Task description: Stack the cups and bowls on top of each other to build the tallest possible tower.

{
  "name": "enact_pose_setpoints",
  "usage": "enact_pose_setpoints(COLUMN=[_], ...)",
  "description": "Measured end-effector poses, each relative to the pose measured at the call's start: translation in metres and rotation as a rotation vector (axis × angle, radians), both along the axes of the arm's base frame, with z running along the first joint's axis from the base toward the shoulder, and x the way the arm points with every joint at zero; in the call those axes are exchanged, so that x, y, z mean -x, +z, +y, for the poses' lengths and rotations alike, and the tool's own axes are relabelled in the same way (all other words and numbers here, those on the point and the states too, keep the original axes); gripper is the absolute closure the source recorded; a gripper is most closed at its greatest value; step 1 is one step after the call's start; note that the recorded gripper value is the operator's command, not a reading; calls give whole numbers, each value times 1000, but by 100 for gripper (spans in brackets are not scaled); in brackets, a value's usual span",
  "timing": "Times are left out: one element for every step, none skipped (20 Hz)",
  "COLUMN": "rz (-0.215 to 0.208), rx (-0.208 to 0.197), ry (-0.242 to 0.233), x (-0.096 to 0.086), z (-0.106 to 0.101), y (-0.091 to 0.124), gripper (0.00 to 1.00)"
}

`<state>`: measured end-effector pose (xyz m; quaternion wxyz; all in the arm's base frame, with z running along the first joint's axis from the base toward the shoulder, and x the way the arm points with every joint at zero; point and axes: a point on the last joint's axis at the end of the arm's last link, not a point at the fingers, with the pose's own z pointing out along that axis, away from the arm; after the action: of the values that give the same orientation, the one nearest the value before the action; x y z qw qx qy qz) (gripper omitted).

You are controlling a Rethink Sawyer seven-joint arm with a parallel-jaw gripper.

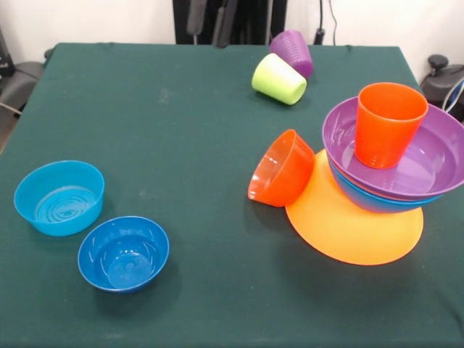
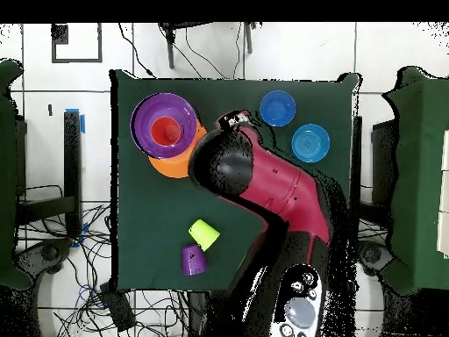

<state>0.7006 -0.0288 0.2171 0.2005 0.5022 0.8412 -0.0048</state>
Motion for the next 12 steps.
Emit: enact_pose_setpoints(rz=[-4, -8, -11, -18, -20, -22, -25, -33, -39, -43, -46, -52], rx=[6, 14, 20, 32, 34, 38, 39, 41, 42, 42, 41, 37], ry=[0, 0, 1, 4, 5, 7, 9, 12, 14, 17, 19, 23], x=[-1, -3, -4, -7, -7, -9, -10, -13, -15, -17, -18, -22], z=[-3, -7, -9, -14, -15, -16, -16, -16, -15, -14, -14, -12], y=[-2, -5, -8, -15, -16, -20, -22, -28, -32, -36, -41, -50], gripper=[0, 0, 0, 0, 0, 0, 0, 0, 0, 0, 0, 0])
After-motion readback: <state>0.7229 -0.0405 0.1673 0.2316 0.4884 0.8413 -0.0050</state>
